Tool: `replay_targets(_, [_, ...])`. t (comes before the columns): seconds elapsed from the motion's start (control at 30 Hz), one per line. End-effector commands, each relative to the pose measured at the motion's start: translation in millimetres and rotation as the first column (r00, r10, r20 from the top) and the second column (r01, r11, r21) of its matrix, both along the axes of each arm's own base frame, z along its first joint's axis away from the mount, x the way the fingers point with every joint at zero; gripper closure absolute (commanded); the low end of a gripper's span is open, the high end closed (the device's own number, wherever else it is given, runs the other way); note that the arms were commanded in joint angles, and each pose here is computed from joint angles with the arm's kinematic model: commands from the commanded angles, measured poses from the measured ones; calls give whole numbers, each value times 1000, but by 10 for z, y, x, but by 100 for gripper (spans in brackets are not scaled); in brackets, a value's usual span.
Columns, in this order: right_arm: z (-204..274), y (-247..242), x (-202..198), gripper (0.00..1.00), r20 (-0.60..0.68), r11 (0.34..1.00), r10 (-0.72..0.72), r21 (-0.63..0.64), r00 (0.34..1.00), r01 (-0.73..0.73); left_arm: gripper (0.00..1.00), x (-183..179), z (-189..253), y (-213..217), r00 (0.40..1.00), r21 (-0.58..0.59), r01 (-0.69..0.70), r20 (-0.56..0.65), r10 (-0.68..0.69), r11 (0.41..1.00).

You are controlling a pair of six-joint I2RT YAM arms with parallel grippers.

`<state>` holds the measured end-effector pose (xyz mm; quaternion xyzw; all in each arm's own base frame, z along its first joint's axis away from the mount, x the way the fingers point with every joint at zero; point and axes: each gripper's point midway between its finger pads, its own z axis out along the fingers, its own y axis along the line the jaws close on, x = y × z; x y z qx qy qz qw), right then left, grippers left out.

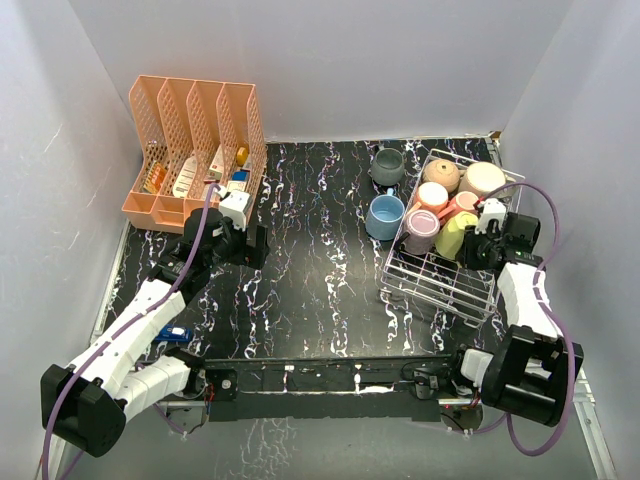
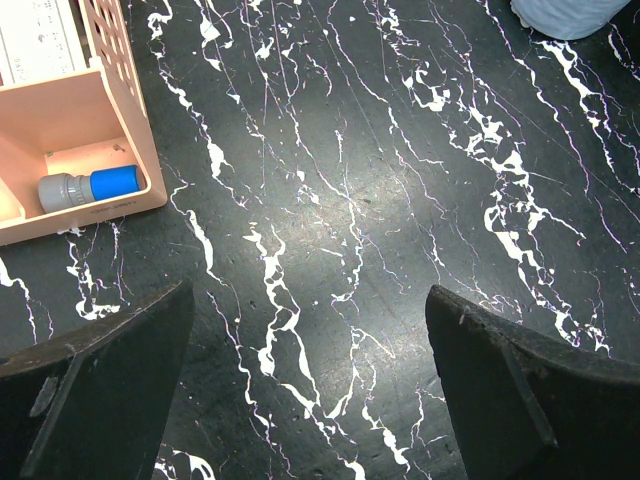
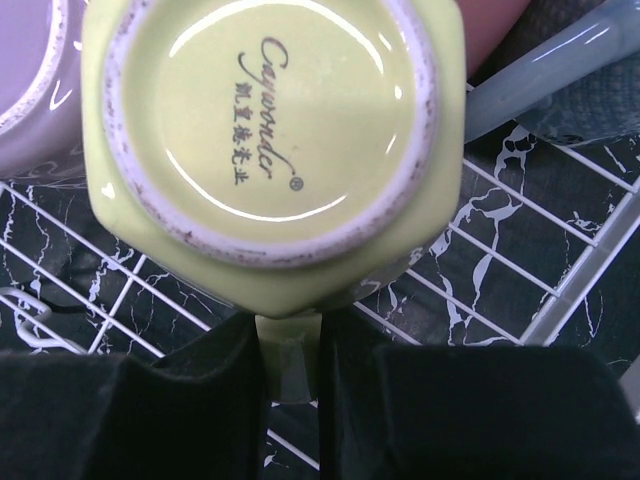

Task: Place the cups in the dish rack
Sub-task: Turn the cup upside down in the dish rack.

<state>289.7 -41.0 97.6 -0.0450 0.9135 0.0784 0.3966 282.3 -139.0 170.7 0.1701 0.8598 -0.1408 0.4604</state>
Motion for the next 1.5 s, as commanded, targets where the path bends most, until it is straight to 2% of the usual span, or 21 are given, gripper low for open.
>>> replay_targets(0.0, [265,-97,306,86,154,997,1,-73,988,11,3,7,18,24,1000,5,-1,15,1,1000])
replay_targets(0.43, [183,88,290,71,115,995,88,-64,989,-81,3,7,4,28,1000,7,-3,11,3,1000])
replay_targets(0.6, [239,140,233,58,112,989,138,-75,984,-130,3,8,-1,25,1000,8,-1,10,1,1000])
replay_targets(0.67, [261,168,209,56,116,986,158,-76,981,-150,3,7,-1,25,1000,8,0,10,0,1000])
replay_targets(0.8, [335,218,144,47,116,977,203,-87,972,-193,3,6,-9,29,1000,9,-3,8,3,1000])
replay_targets(0.97, [447,208,60,31,107,960,255,-145,961,-238,3,9,-10,26,1000,9,-2,7,2,1000])
replay_targets(1.07, [501,160,32,26,90,950,269,-187,959,-249,3,5,-13,25,1000,9,-1,5,1,1000])
replay_targets(1.23, [630,106,-10,21,62,928,305,-244,950,-282,3,4,-5,29,1000,10,-2,9,2,1000])
replay_targets(1.47, [906,-10,-82,20,53,890,332,-347,942,-294,3,5,18,36,1000,10,-3,16,3,1000])
